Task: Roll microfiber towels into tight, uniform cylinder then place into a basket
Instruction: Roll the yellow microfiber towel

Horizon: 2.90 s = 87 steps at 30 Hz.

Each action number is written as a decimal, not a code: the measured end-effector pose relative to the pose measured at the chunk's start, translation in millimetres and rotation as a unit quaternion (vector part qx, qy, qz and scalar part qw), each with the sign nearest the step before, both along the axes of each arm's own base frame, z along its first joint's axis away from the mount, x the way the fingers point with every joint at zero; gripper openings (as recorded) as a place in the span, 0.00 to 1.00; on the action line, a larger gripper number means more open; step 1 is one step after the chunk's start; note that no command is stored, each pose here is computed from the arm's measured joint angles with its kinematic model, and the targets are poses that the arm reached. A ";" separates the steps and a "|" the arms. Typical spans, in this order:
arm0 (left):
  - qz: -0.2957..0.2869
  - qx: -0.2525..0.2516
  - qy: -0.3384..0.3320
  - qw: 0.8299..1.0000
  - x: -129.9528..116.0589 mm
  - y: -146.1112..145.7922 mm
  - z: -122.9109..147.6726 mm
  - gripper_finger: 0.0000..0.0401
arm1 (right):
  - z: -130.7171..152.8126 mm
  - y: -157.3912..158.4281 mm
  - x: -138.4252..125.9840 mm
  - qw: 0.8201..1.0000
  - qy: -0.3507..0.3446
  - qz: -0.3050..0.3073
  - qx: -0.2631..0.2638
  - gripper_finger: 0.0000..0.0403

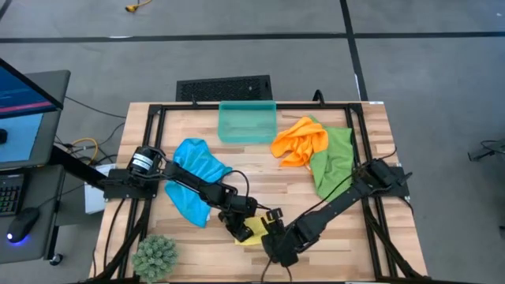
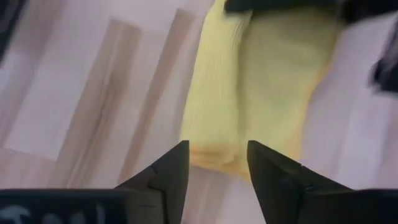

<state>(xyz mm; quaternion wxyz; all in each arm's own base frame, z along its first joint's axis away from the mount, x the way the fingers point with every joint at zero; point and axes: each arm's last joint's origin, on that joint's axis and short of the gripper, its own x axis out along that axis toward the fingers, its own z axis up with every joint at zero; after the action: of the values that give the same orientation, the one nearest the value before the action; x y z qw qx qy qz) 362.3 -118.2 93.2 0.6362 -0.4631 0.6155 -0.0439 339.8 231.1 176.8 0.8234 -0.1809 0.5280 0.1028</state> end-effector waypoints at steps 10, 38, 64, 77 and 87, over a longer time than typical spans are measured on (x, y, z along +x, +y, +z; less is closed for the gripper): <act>0.001 -0.001 0.001 1.000 0.0 0.3 0.0 0.03 | -21.3 14.5 -6.6 0.994 -0.033 0.091 -0.043 0.41; -0.020 -0.004 -0.009 1.000 -0.5 -0.3 0.2 0.22 | -51.1 -27.4 3.8 0.999 -0.017 0.021 0.026 0.41; -0.168 0.270 -0.179 0.931 -36.6 -27.9 62.5 0.31 | -52.9 -30.5 5.5 0.998 -0.011 -0.036 0.058 0.04; -0.258 0.495 -0.315 0.767 -73.1 -100.1 71.4 0.31 | -52.9 -35.0 8.1 0.996 -0.004 -0.051 0.073 0.04; -0.268 0.540 -0.350 0.717 -84.4 -118.8 73.9 0.31 | -52.9 -36.1 8.7 0.996 -0.003 -0.053 0.077 0.05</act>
<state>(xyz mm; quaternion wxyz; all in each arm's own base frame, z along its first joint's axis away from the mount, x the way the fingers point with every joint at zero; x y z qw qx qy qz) 277.9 -237.0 167.1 0.9097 0.1918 0.3671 -0.0319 348.5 194.9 123.9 0.8405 -0.0895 0.5251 0.0989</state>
